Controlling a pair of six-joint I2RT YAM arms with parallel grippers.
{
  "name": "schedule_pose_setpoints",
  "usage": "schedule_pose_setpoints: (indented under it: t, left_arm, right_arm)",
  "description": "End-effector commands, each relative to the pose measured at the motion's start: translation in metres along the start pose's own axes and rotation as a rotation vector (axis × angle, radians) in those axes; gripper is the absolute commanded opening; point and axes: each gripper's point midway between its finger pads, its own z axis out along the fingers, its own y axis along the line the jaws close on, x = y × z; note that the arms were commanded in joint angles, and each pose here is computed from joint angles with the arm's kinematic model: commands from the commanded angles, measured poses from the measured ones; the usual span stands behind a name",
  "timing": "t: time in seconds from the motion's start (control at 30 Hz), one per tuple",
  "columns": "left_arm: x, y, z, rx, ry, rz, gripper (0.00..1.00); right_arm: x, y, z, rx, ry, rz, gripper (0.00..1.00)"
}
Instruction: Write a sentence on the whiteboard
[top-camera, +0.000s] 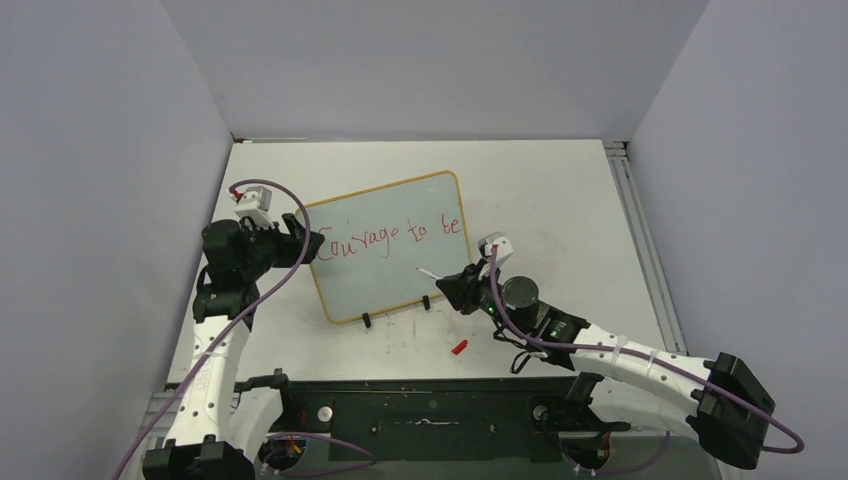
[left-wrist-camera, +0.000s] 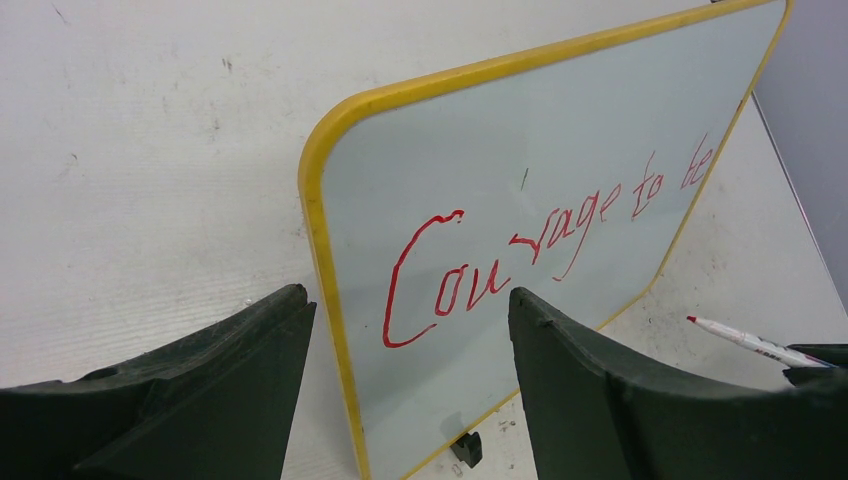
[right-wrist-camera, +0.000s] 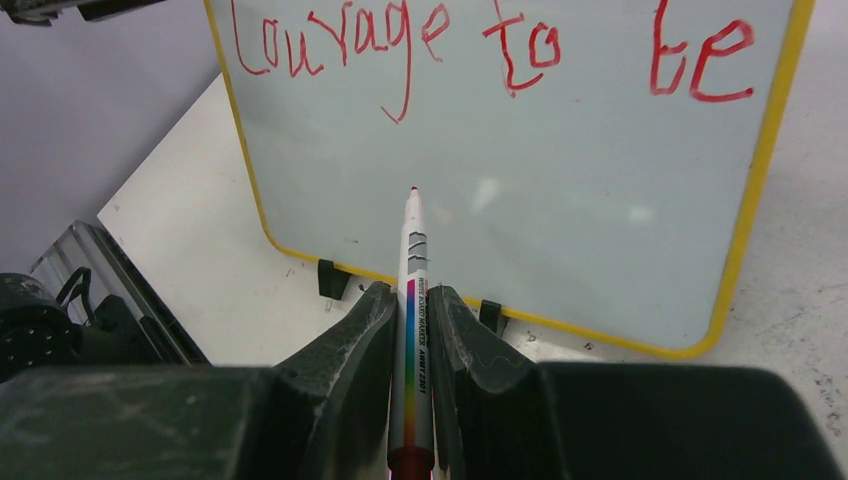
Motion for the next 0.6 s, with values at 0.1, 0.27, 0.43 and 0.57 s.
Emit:
schedule_pose_setpoints:
  t: [0.1, 0.27, 0.43, 0.57]
  left_arm:
    - [-0.016, -0.007, -0.003, 0.023, -0.049, 0.011, 0.7]
    - [-0.017, -0.008, -0.002, 0.028, -0.049, 0.011, 0.7]
    - [-0.017, -0.008, -0.003, 0.03, -0.05, 0.01, 0.7]
    - [-0.018, -0.008, -0.003, 0.027, -0.052, 0.012, 0.7]
  right_arm:
    - [-0.01, 0.022, 0.01, -0.028, -0.095, 0.039, 0.05]
    - [-0.004, 0.021, 0.021, -0.018, -0.086, 0.042, 0.05]
    - [-0.003, 0.015, 0.033, 0.02, -0.102, 0.045, 0.05]
    - [-0.004, 0.01, 0.041, 0.047, -0.113, 0.043, 0.05]
